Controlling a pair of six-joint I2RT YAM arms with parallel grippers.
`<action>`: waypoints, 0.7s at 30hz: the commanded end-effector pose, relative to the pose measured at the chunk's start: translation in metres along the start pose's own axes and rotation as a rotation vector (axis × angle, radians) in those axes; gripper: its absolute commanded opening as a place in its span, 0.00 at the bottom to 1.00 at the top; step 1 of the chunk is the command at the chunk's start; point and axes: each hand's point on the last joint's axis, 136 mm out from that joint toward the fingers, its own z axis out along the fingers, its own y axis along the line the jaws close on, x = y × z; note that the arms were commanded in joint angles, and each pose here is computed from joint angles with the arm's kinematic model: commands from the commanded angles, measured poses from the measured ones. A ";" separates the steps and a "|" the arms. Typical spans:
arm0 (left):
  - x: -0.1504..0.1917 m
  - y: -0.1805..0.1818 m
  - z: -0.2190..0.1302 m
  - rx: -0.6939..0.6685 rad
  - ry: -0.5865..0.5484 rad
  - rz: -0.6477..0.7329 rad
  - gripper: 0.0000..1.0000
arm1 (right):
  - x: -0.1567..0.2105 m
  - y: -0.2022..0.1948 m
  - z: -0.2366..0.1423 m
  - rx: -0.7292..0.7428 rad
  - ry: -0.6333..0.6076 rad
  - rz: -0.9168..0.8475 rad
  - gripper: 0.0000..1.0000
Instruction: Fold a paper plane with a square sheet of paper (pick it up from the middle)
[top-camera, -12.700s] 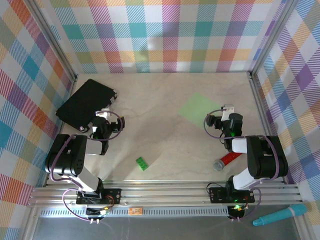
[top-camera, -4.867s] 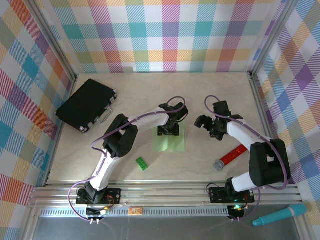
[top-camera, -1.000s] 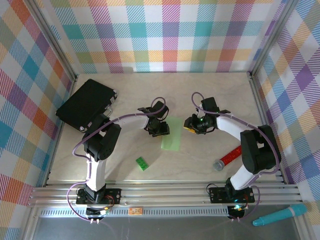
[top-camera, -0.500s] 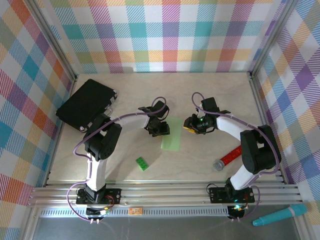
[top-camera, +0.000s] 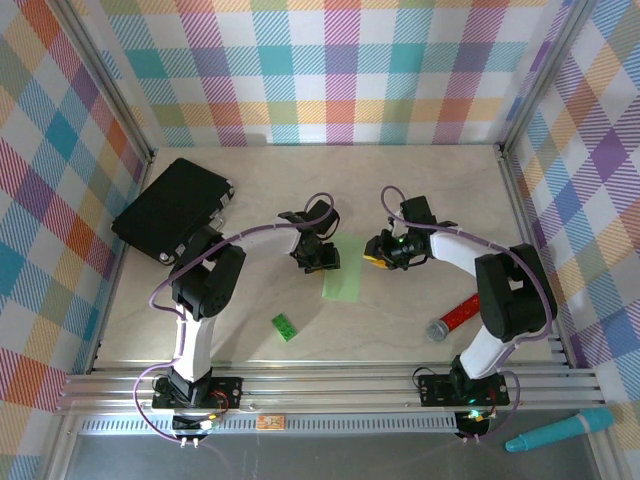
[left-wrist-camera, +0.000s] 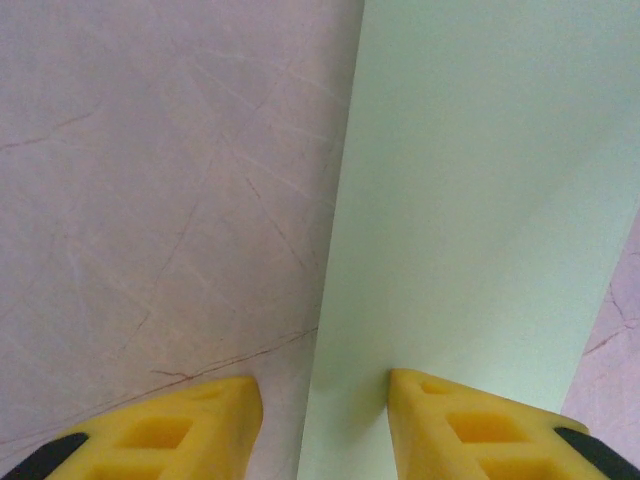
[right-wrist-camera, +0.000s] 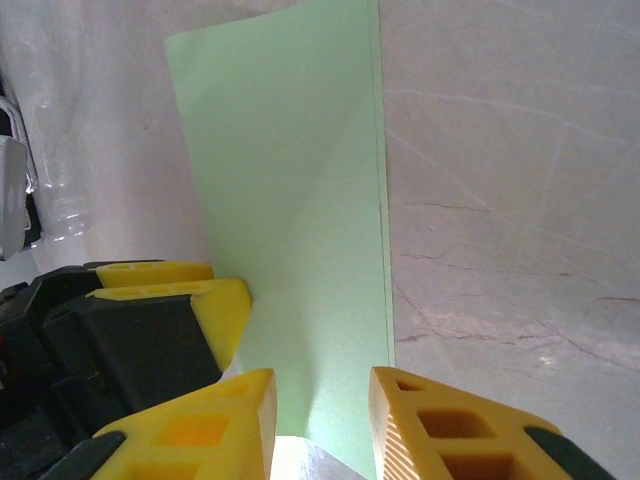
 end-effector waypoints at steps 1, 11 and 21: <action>0.027 0.028 0.043 -0.087 0.108 -0.034 0.42 | 0.006 -0.003 0.006 -0.025 0.031 0.014 0.31; 0.034 0.030 0.049 -0.086 0.137 -0.023 0.43 | 0.012 0.000 0.023 -0.028 0.083 0.003 0.29; 0.035 0.029 0.050 -0.083 0.145 0.003 0.43 | 0.015 0.003 0.041 -0.012 0.113 -0.021 0.26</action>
